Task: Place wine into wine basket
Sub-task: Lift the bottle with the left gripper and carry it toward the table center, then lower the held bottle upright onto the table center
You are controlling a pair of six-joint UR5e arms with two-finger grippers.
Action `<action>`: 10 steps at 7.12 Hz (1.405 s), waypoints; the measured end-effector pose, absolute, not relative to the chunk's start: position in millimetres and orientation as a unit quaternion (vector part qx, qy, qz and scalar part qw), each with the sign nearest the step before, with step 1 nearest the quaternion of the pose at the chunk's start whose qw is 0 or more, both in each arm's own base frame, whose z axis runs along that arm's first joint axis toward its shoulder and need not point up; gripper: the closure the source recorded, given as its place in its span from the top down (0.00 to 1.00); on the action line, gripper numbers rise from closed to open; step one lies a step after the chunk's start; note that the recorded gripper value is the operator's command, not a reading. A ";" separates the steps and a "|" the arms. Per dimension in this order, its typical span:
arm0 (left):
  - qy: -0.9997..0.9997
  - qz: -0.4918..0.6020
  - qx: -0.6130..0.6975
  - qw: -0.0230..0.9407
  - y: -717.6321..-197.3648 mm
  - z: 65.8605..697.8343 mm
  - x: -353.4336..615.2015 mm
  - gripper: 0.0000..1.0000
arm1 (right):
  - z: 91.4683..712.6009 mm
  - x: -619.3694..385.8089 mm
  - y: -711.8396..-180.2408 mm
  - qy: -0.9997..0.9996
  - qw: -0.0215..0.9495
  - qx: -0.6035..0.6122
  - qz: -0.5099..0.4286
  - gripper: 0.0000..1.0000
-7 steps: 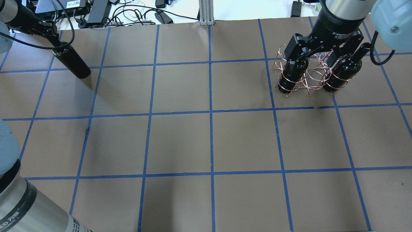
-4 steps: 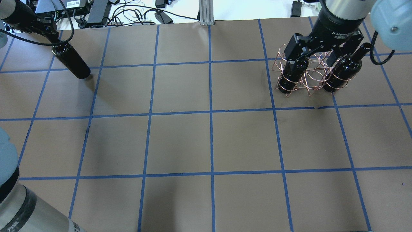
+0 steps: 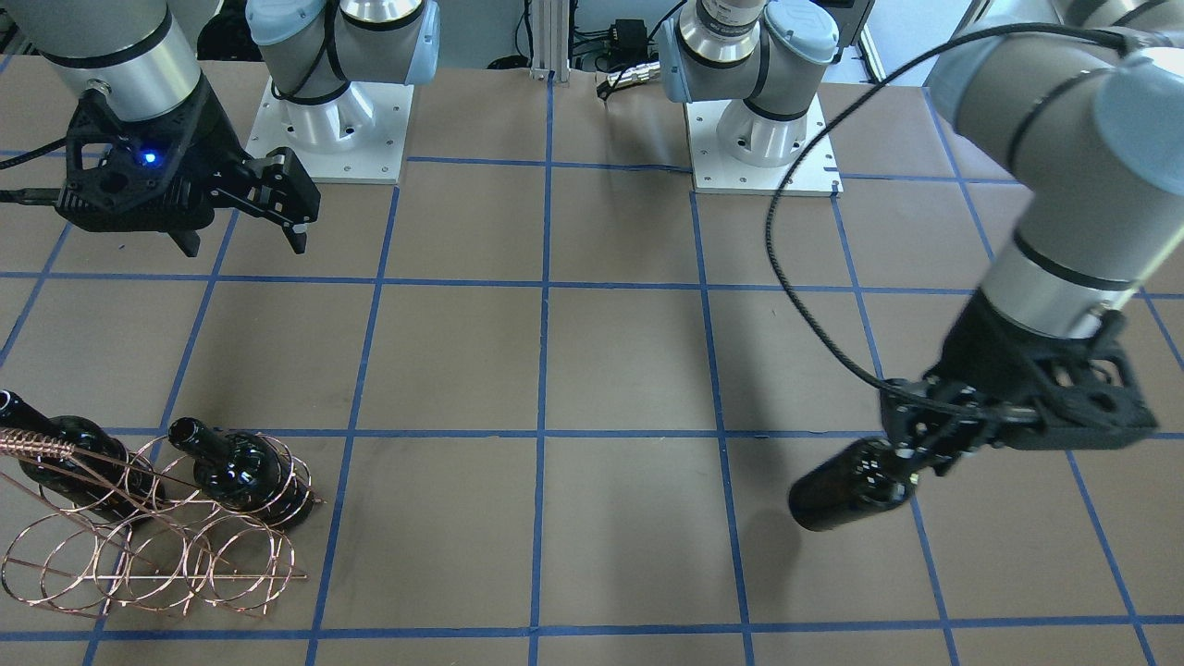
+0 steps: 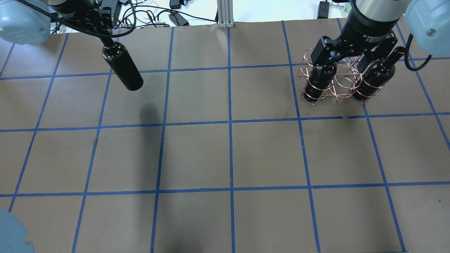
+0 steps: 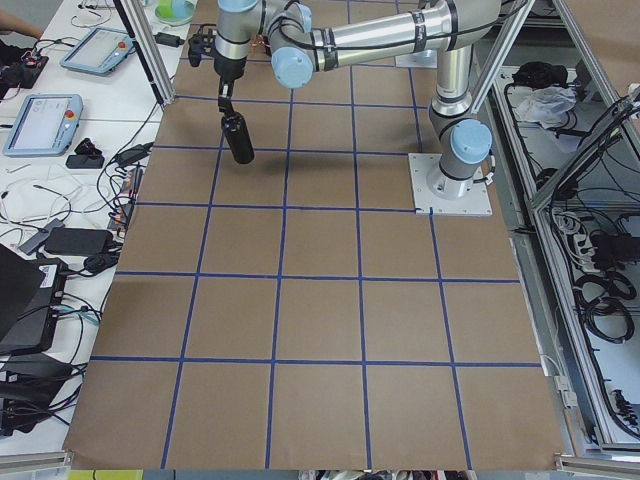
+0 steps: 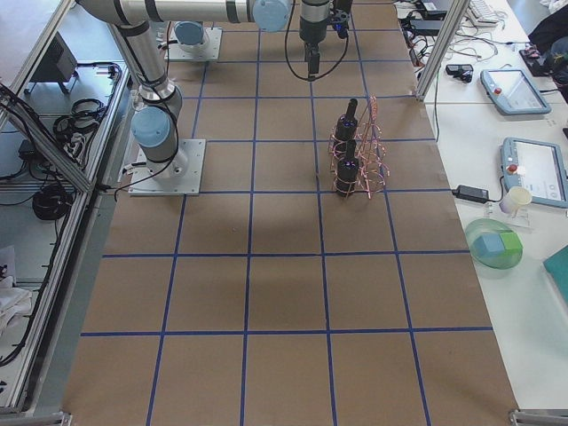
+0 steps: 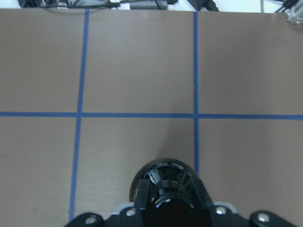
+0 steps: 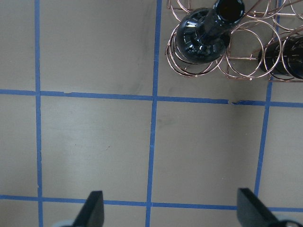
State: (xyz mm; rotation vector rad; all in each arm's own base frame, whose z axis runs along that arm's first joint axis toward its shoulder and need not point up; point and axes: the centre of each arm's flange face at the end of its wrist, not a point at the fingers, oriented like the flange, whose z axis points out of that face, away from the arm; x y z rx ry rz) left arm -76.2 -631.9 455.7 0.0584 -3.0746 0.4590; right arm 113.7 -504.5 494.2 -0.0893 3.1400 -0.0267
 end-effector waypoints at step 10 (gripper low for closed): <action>-0.972 0.144 0.184 -0.015 -517.5 393.2 -282.6 0.00 | 484.1 112.0 -512.4 1.000 0.001 -0.028 -0.001 1.00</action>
